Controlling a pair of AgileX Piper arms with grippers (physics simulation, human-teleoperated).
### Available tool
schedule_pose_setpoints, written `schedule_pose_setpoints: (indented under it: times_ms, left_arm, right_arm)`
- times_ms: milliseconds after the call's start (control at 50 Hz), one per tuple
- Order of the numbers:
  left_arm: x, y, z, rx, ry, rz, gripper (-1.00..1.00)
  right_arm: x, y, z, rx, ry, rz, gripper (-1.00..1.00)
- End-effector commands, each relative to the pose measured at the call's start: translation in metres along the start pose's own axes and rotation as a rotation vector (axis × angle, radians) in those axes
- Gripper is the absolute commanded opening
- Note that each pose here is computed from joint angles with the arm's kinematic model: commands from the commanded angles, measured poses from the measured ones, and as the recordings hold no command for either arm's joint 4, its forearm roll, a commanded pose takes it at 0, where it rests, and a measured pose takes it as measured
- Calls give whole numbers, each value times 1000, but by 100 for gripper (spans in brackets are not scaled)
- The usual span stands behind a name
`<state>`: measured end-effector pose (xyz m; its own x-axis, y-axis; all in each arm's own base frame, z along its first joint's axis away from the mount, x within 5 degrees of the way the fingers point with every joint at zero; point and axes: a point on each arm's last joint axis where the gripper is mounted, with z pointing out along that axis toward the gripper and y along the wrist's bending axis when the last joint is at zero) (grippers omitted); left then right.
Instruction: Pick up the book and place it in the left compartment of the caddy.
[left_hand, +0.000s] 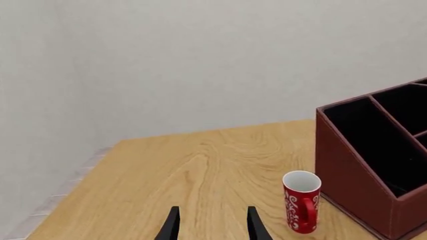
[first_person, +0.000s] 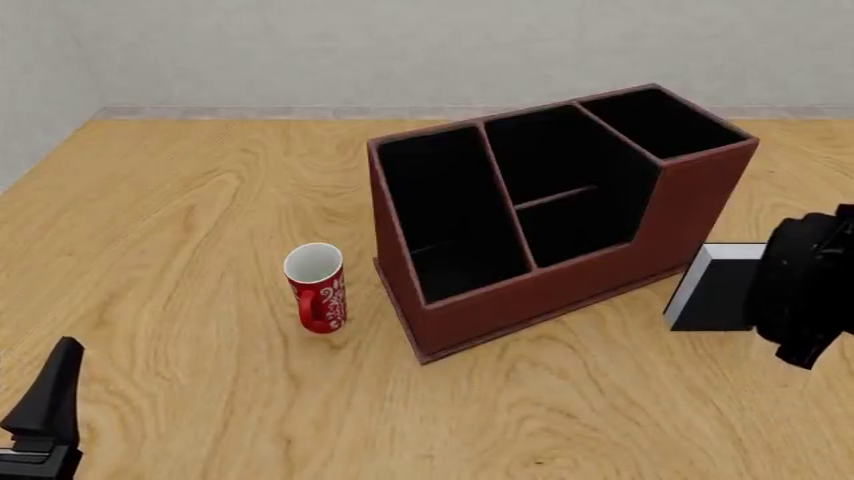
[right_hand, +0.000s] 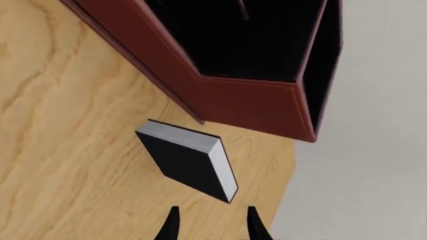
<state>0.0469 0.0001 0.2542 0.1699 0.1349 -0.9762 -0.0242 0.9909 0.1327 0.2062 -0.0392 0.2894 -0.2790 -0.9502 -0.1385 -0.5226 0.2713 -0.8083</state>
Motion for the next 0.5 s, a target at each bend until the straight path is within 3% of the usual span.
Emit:
schedule_pose_setpoints:
  times_ms: [20, 500]
  left_arm:
    - [-4, 1, -1, -8, -1, 11, 100]
    - [-3, 2, 0, -36, 3, 16, 100]
  right_arm:
    - [5, -3, 14, -30, 24, -40, 100]
    - [23, -18, 42, -69, 86, -130, 100]
